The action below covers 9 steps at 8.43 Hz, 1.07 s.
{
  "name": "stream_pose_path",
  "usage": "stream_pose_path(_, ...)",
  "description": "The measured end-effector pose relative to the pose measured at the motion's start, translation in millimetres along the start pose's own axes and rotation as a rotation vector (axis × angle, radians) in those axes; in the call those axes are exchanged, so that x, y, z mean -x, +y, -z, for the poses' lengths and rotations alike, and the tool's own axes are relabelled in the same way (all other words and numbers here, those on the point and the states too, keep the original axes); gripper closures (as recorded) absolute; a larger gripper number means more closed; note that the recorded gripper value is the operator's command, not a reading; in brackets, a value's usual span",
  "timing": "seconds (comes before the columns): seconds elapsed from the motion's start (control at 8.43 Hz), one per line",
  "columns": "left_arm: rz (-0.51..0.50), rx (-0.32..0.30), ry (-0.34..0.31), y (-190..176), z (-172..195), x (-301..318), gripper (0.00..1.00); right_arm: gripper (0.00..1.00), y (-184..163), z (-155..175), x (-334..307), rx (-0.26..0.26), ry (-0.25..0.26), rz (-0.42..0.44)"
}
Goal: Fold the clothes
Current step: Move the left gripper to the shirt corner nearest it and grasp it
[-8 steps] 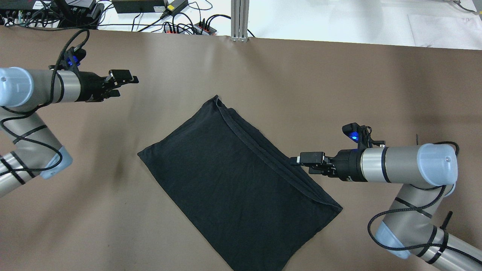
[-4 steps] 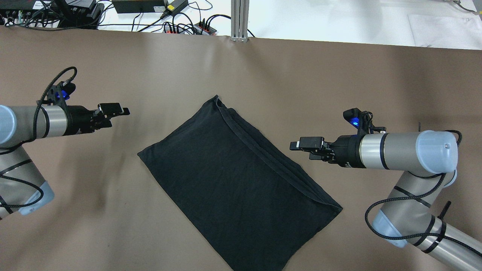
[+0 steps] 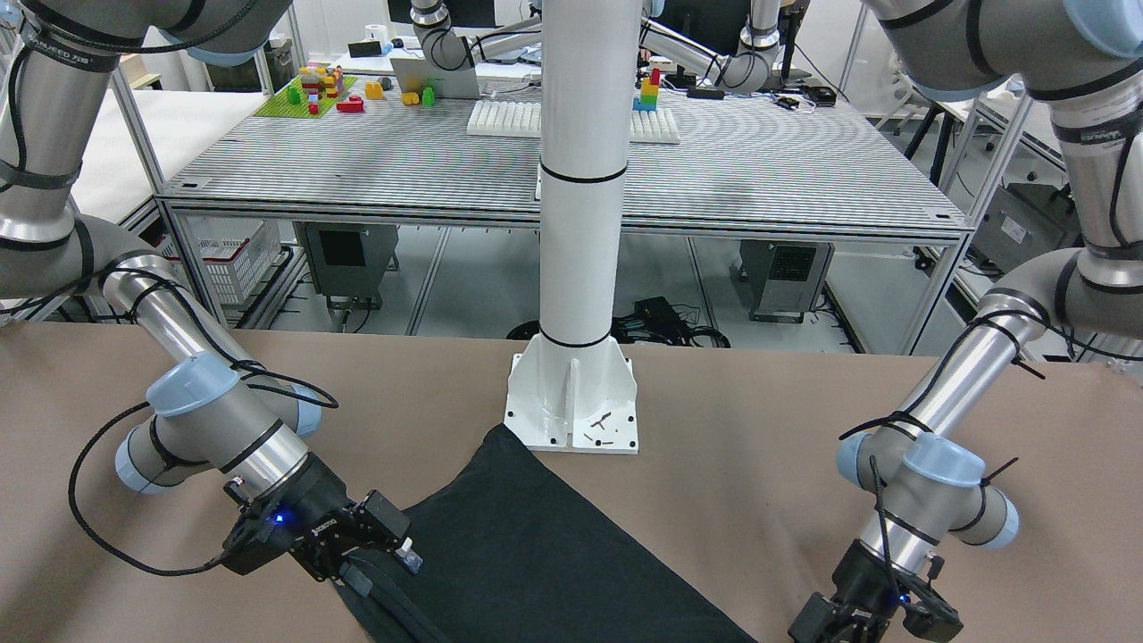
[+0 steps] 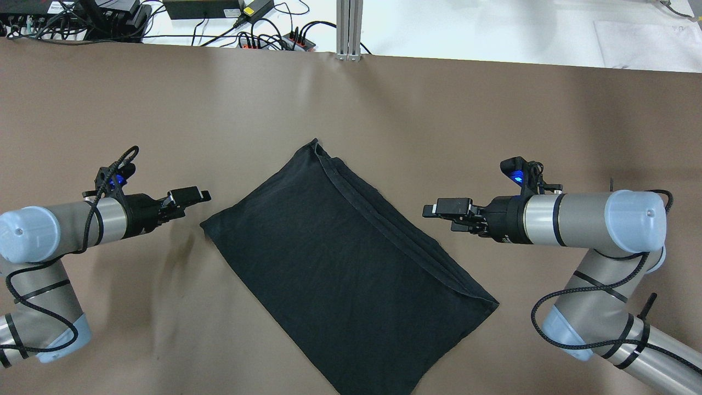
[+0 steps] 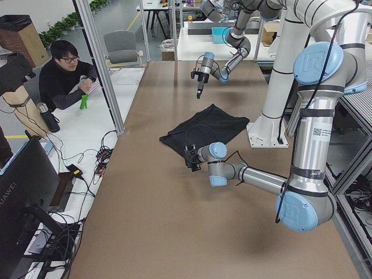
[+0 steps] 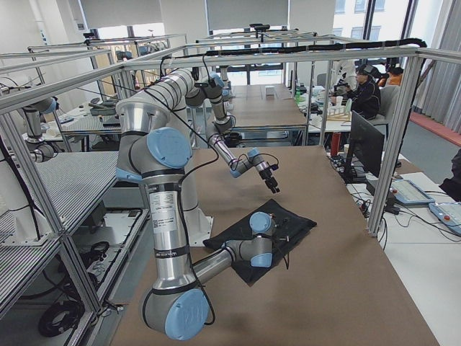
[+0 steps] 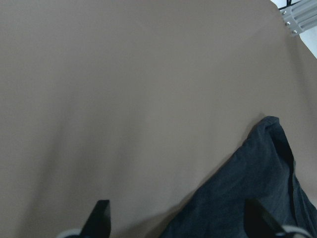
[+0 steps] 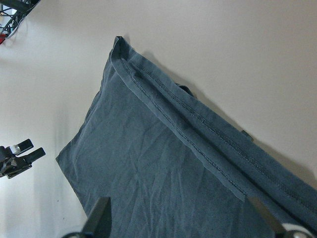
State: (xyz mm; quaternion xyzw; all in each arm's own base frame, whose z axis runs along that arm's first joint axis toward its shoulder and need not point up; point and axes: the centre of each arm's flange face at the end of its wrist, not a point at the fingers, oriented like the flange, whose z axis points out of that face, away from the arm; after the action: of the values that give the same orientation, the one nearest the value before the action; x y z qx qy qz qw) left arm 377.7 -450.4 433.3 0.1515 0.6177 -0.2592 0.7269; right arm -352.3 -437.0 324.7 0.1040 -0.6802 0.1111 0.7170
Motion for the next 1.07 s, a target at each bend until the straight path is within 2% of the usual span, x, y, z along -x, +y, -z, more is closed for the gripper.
stream_pose_path(0.47,-0.012,0.008,-0.075,36,-16,17,0.05,0.06,3,-6,-4,0.008,0.009,-0.005)
stream_pose_path(0.71,-0.022,0.016,-0.079,55,-21,18,0.08,0.06,3,-7,-5,0.009,0.010,-0.005)
stream_pose_path(1.07,-0.024,0.022,-0.076,61,-22,17,0.11,0.06,4,-7,-5,0.009,0.011,-0.008)
